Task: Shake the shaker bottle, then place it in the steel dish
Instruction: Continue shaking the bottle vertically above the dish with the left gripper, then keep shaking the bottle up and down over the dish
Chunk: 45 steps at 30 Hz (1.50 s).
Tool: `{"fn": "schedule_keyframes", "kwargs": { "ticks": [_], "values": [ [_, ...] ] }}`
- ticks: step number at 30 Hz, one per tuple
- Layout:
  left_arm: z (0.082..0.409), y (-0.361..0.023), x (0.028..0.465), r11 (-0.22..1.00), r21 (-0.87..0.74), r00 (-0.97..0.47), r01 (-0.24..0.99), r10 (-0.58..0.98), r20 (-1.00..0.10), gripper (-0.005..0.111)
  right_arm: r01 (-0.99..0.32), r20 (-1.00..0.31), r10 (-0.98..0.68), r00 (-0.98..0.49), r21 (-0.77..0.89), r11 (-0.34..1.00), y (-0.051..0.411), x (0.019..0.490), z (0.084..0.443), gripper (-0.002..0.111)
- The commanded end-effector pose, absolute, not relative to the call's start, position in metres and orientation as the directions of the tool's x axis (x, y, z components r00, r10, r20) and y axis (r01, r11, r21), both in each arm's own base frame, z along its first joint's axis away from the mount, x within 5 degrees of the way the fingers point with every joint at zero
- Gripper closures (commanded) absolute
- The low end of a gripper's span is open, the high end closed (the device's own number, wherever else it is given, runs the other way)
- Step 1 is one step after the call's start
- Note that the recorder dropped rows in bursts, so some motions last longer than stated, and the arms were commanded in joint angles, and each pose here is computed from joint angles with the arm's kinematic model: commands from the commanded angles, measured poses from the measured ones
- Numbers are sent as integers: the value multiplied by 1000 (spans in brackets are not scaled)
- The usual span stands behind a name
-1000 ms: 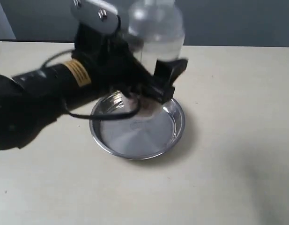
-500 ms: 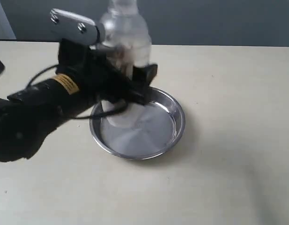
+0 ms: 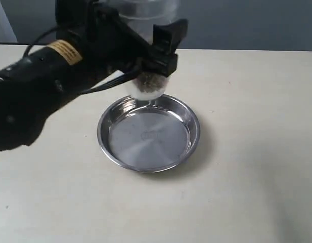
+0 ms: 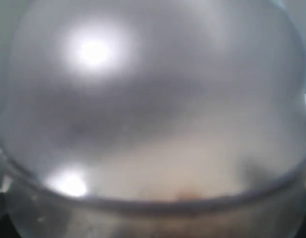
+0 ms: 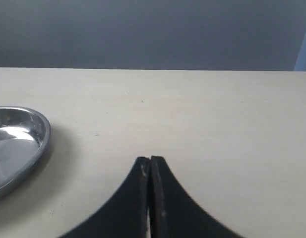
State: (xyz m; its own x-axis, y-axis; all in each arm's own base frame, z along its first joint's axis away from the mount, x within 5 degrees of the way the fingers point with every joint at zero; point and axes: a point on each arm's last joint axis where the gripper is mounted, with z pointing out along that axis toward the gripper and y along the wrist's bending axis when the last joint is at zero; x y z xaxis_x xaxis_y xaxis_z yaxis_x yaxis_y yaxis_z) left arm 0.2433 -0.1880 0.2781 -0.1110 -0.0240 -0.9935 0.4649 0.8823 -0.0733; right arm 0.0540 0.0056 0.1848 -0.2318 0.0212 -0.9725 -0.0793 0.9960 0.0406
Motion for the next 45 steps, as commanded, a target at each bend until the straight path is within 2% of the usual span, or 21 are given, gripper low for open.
{"fn": "schedule_keyframes", "kwargs": {
  "ticks": [1, 2, 4, 6, 8, 10, 13, 15, 16, 20, 22, 24, 26, 31, 33, 36, 37, 38, 42, 43, 45],
  "values": [
    [280, -201, 237, 839, -9, -71, 543, 35, -997, 106, -81, -976, 21, -218, 39, 996, 6, 54, 186, 109],
    [312, -204, 227, 807, 55, 70, 588, 17, -997, 106, -81, -976, 21, -218, 39, 996, 6, 54, 186, 109],
    [335, -200, 220, 801, 70, 116, 594, 1, -993, 106, -81, -976, 21, -218, 39, 996, 6, 54, 186, 109],
    [300, -192, 233, 844, -17, -78, 536, 30, -997, 106, -81, -976, 21, -218, 39, 996, 6, 54, 186, 109],
    [239, -185, 241, 894, -110, -322, 435, 40, -946, 106, -81, -976, 21, -218, 39, 996, 6, 54, 186, 109],
    [228, -186, 239, 898, -147, -350, 415, 9, -937, 106, -81, -976, 21, -218, 39, 996, 6, 54, 186, 109],
    [305, -199, 223, 814, 45, 91, 579, -9, -996, 106, -81, -976, 21, -218, 39, 996, 6, 54, 186, 109],
    [345, -194, 214, 806, 101, 220, 583, -37, -975, 106, -81, -976, 21, -218, 39, 996, 6, 54, 186, 109],
    [341, -189, 220, 830, 47, 144, 555, -40, -989, 106, -81, -976, 21, -218, 39, 996, 6, 54, 186, 109],
    [241, -177, 246, 916, -136, -311, 378, -13, -950, 106, -81, -976, 21, -218, 39, 996, 6, 54, 186, 109],
    [246, -184, 244, 896, -130, -250, 424, -22, -968, 106, -81, -976, 21, -218, 39, 996, 6, 54, 186, 109],
    [291, -194, 232, 836, -48, -5, 547, -54, -999, 106, -81, -976, 21, -218, 39, 996, 6, 54, 186, 109],
    [318, -197, 223, 803, 9, 92, 596, -57, -994, 106, -81, -976, 21, -218, 39, 996, 6, 54, 186, 109],
    [228, -191, 245, 891, -134, -304, 435, 5, -953, 106, -81, -976, 21, -218, 39, 996, 6, 54, 186, 109],
    [244, -199, 243, 861, -128, -215, 493, -22, -976, 106, -81, -976, 21, -218, 39, 996, 6, 54, 186, 109],
    [314, -206, 228, 784, 32, 128, 620, -60, -990, 106, -81, -976, 21, -218, 39, 996, 6, 54, 186, 109],
    [326, -203, 226, 788, 60, 159, 613, -49, -986, 106, -81, -976, 21, -218, 39, 996, 6, 54, 186, 109],
    [325, -199, 231, 811, 41, 117, 583, -35, -992, 106, -81, -976, 21, -218, 39, 996, 6, 54, 186, 109],
    [234, -184, 255, 910, -151, -333, 385, -15, -943, 106, -81, -976, 21, -218, 39, 996, 6, 54, 186, 109],
    [235, -186, 254, 906, -162, -323, 392, -30, -946, 106, -81, -975, 20, -220, 39, 996, 6, 54, 186, 109],
    [279, -195, 246, 863, -106, -94, 493, -68, -993, 106, -81, -975, 20, -220, 39, 996, 6, 54, 186, 109]
  ]
}}
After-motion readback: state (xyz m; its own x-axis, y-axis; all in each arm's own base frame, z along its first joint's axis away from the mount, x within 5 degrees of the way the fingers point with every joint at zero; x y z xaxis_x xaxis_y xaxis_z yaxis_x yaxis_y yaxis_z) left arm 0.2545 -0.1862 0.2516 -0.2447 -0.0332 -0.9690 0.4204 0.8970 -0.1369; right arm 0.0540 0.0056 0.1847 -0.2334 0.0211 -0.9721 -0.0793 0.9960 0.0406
